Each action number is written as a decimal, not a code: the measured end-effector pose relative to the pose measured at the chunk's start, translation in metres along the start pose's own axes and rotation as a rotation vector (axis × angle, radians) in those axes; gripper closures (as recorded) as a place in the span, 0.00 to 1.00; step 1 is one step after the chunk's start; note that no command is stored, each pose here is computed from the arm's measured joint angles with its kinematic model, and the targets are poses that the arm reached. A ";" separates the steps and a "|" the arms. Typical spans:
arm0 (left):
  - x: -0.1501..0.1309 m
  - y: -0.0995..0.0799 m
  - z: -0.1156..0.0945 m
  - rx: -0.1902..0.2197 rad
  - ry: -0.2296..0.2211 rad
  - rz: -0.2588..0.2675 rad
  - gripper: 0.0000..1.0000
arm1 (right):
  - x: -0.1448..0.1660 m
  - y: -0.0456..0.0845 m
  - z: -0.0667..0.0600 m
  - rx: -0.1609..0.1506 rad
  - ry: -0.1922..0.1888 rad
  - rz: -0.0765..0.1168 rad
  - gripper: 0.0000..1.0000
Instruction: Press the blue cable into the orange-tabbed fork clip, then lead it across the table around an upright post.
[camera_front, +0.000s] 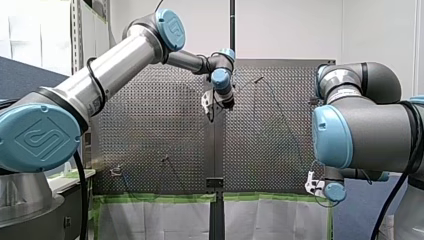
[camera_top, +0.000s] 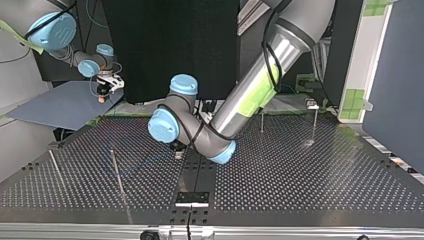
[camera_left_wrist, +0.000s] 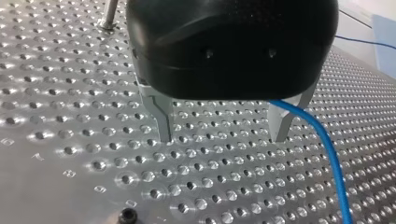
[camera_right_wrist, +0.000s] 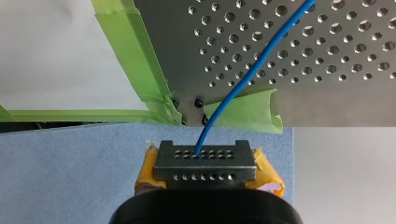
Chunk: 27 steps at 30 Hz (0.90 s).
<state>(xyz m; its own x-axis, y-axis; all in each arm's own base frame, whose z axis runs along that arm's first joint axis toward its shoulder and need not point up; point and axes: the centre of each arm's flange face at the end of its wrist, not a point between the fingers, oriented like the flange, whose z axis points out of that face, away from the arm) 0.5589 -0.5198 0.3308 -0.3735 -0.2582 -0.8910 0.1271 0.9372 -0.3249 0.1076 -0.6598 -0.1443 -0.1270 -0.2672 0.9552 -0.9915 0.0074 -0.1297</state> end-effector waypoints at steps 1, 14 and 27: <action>-0.002 0.000 -0.001 -0.001 -0.001 -0.009 0.00 | 0.000 0.000 0.000 0.000 0.000 0.000 1.00; -0.016 -0.005 -0.012 0.009 -0.011 -0.115 0.00 | 0.000 -0.001 0.000 0.002 0.000 -0.001 1.00; -0.032 -0.030 -0.051 0.087 0.035 -0.101 0.00 | -0.002 -0.003 -0.001 0.004 -0.004 -0.001 1.00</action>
<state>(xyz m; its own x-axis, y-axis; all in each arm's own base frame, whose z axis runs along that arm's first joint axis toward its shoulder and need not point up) 0.5199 -0.5279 0.3852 -0.4205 -0.3404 -0.8410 0.1662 0.8824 -0.4402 0.1107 -0.6588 -0.1453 -0.1258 -0.2711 0.9543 -0.9915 0.0031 -0.1299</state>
